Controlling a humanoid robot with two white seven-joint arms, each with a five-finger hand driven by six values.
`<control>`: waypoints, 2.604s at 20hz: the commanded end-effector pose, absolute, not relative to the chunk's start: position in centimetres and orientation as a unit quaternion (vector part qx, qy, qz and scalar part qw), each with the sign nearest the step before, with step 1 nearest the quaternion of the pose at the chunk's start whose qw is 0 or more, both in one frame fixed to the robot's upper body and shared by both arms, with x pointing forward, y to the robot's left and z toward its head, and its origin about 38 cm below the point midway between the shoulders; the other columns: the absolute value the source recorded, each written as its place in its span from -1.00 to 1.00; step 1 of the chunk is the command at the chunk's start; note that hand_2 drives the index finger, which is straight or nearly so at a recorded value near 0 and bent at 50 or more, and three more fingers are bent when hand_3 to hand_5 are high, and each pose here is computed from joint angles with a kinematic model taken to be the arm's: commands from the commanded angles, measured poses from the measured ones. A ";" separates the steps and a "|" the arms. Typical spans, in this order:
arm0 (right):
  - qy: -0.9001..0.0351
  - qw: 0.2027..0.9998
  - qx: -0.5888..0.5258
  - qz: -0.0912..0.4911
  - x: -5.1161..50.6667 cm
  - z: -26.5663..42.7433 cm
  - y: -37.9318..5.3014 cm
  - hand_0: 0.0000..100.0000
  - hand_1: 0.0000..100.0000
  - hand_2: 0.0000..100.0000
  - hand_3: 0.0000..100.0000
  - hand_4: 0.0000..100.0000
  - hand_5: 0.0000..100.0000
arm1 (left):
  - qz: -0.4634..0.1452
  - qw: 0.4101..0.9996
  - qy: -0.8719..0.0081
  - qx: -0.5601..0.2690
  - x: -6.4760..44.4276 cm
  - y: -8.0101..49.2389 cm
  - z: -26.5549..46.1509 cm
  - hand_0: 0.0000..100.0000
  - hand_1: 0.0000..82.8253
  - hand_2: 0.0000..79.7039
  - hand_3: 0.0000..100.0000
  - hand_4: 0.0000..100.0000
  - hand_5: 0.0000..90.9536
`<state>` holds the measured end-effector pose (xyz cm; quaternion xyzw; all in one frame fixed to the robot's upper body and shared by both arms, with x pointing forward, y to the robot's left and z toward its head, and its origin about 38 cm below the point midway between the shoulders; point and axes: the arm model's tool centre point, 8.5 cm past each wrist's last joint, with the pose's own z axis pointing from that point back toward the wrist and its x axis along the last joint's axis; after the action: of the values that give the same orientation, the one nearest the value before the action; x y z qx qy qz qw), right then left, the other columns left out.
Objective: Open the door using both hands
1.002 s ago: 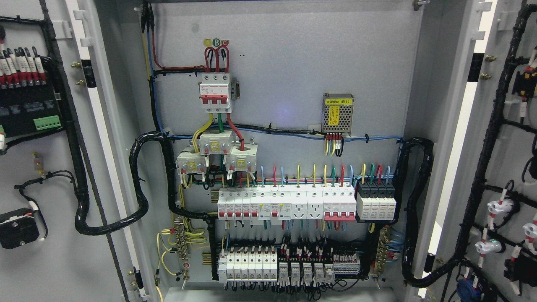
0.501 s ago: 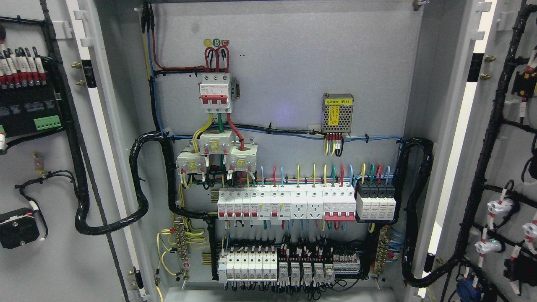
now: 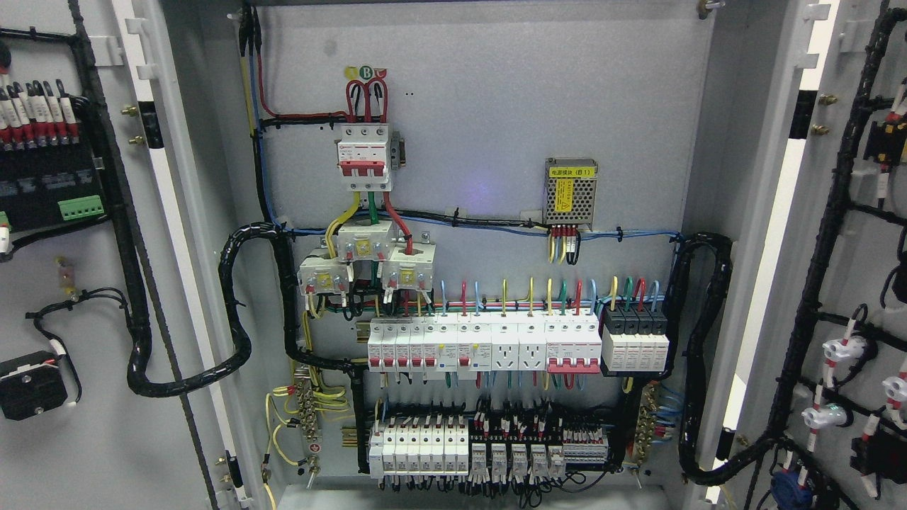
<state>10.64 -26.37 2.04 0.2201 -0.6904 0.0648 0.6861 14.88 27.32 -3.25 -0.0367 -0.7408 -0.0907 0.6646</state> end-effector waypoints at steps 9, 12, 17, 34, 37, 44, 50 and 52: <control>-0.454 0.872 0.186 -0.001 -6.1 -12.0 -25.7 -0.54 -1.00 -1.00 -1.00 -1.00 -1.00 | -0.094 0.819 -0.566 -0.024 0.9 29.3 -15.1 -1.00 -1.00 -1.00 -1.00 -0.95 -1.00; -0.410 0.897 0.163 0.001 -8.1 -14.6 -26.4 -0.54 -1.00 -1.00 -1.00 -1.00 -1.00 | -0.083 0.842 -0.533 -0.019 -0.6 29.5 -16.7 -1.00 -1.00 -1.00 -1.00 -0.95 -1.00; -0.343 0.931 0.124 -0.010 -9.9 -18.5 -27.6 -0.54 -1.00 -1.00 -1.00 -1.00 -1.00 | -0.066 0.877 -0.475 -0.017 -2.4 29.2 -19.1 -1.00 -1.00 -1.00 -1.00 -0.95 -1.00; -0.110 0.992 0.018 -0.053 -7.8 -25.0 -27.1 -0.54 -1.00 -1.00 -1.00 -1.00 -1.00 | 0.028 0.984 -0.170 -0.040 -0.8 25.8 -25.5 -1.00 -1.00 -1.00 -1.00 -0.95 -1.00; -0.088 0.995 0.013 -0.043 -6.6 -25.4 -27.1 -0.54 -1.00 -1.00 -1.00 -1.00 -1.00 | 0.034 0.988 -0.139 -0.052 -1.0 24.3 -25.6 -1.00 -1.00 -1.00 -1.00 -0.95 -1.00; -0.021 1.000 0.018 -0.003 -5.8 -25.8 -27.1 -0.54 -1.00 -1.00 -1.00 -1.00 -1.00 | 0.047 0.997 -0.026 -0.058 -3.5 23.8 -25.8 -1.00 -1.00 -1.00 -1.00 -0.95 -1.00; 0.024 1.000 0.013 0.015 -6.3 -25.9 -25.3 -0.54 -1.00 -1.00 -1.00 -1.00 -1.00 | 0.051 0.997 -0.005 -0.060 -3.7 23.7 -25.8 -1.00 -1.00 -1.00 -1.00 -0.95 -1.00; 0.042 0.999 0.007 0.013 -6.4 -25.9 -24.9 -0.54 -1.00 -1.00 -1.00 -1.00 -1.00 | 0.051 0.997 0.003 -0.062 -4.1 23.6 -25.8 -1.00 -1.00 -1.00 -1.00 -0.95 -1.00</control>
<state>-3.77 -26.50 -26.13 0.0131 -0.0247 0.0026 0.9996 -0.13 26.15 -26.01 -0.0438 -0.0558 0.0426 0.9966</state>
